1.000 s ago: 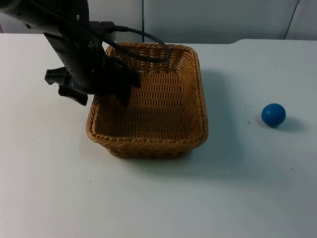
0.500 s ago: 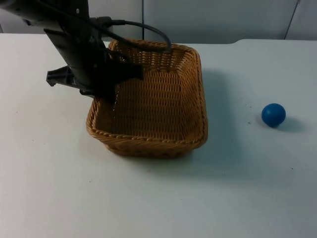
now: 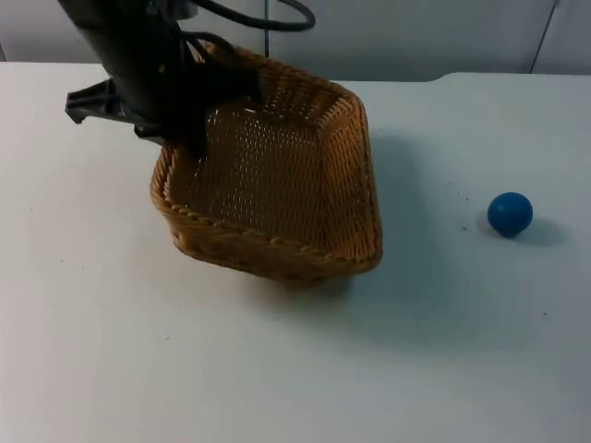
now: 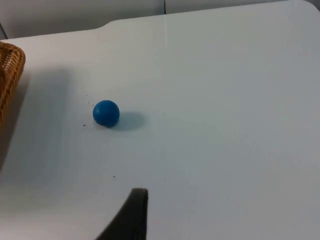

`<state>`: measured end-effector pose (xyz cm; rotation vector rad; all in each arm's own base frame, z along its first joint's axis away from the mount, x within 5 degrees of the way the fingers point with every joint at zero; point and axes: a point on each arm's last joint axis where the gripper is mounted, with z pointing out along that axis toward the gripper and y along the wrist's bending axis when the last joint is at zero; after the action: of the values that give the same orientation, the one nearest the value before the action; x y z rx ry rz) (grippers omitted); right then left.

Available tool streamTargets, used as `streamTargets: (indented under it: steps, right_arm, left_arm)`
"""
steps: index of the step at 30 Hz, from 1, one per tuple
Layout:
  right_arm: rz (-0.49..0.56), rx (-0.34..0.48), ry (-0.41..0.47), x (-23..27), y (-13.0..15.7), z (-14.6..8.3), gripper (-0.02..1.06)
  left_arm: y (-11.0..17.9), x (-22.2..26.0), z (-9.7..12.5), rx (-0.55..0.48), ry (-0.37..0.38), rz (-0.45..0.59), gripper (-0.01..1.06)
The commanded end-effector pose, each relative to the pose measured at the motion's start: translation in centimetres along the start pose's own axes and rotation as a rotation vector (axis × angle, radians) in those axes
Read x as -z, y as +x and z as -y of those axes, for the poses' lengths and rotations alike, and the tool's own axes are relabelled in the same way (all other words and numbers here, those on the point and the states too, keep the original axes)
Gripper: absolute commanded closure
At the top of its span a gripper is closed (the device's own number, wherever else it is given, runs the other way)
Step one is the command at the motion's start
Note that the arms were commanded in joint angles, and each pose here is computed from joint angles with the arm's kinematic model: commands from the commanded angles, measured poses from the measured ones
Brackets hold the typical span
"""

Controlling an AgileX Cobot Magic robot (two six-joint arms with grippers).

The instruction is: Pick up the basket with the left hand and place the ball into the basket with the right hand.

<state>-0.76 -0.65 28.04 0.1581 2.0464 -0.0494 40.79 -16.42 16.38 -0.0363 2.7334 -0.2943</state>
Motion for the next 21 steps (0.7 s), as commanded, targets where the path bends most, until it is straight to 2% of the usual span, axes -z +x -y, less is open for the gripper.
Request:
streamTargets:
  steps: [1,6,12,15,21]
  right_arm:
    - [0.003,-0.021,0.017,-0.1,0.1,0.1,-0.01]
    - [0.002,-0.033,0.018,-0.1,0.1,0.1,-0.01]
    - [0.002,-0.033,0.018,-0.1,0.1,0.1,-0.01]
    - [0.002,-0.033,0.018,-0.1,0.1,0.1,-0.01]
    - [0.002,-0.035,0.009,-0.1,0.1,0.0,-0.01]
  left_arm:
    - [-0.6,1.9,0.3,0.034,0.034,0.036,1.05]
    - [-1.2,5.5,0.9,0.046,0.076,0.091,1.05]
    - [-1.7,9.0,1.2,0.114,0.158,0.128,1.05]
    - [-1.7,10.1,1.2,0.110,0.196,0.124,1.05]
    - [-1.8,10.5,1.0,0.064,0.225,0.118,1.05]
